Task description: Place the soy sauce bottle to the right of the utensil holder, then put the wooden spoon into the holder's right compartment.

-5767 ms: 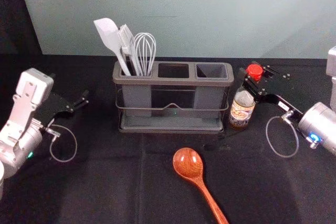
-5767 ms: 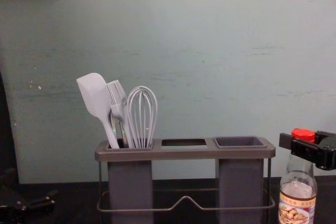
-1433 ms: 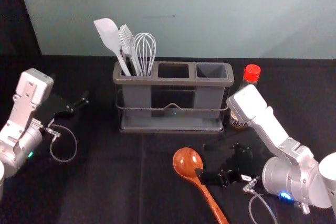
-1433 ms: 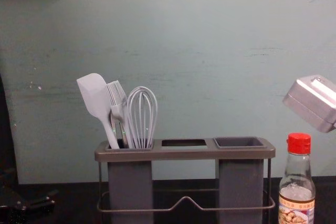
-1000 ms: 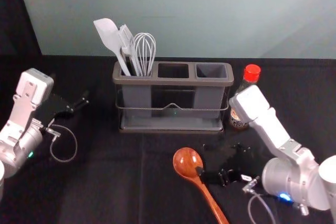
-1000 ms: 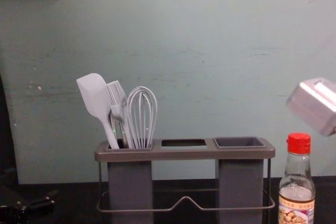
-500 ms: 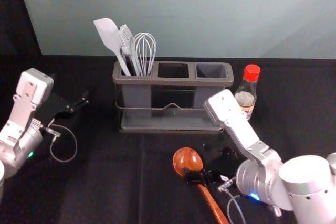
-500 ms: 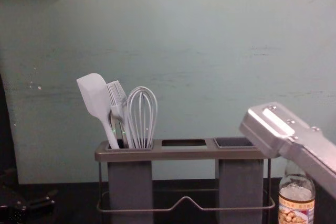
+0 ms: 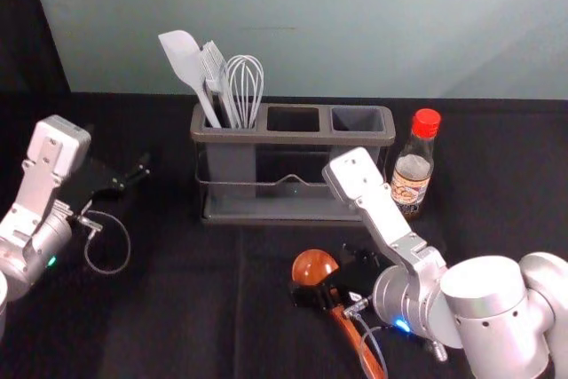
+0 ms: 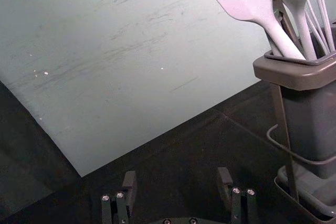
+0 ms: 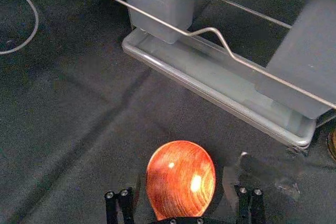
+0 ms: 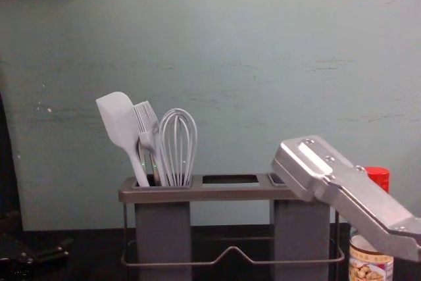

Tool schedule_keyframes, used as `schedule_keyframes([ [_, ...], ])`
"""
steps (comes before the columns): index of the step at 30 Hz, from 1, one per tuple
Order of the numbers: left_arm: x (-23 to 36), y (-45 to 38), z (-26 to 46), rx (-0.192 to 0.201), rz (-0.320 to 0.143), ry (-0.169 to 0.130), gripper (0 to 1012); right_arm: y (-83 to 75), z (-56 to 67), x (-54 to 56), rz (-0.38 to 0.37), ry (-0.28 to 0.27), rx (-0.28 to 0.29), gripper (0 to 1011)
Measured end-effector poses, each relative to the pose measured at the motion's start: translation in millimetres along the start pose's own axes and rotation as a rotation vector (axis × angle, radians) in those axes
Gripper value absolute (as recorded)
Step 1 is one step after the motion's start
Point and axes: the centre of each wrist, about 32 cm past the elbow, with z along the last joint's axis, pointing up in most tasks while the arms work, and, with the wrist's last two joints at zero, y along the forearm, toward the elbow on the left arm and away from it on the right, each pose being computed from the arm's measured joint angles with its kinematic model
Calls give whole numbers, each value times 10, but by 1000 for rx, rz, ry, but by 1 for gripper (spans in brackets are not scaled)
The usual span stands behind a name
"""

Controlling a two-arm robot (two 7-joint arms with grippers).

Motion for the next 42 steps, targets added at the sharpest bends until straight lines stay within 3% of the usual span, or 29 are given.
schedule_keyframes([
  [17, 0, 0, 0, 0, 0, 0, 1005, 117, 37, -31, 10, 11, -12, 1004],
  [42, 0, 0, 0, 0, 0, 0, 1005, 121, 33, -14, 1, 5, -39, 1004],
])
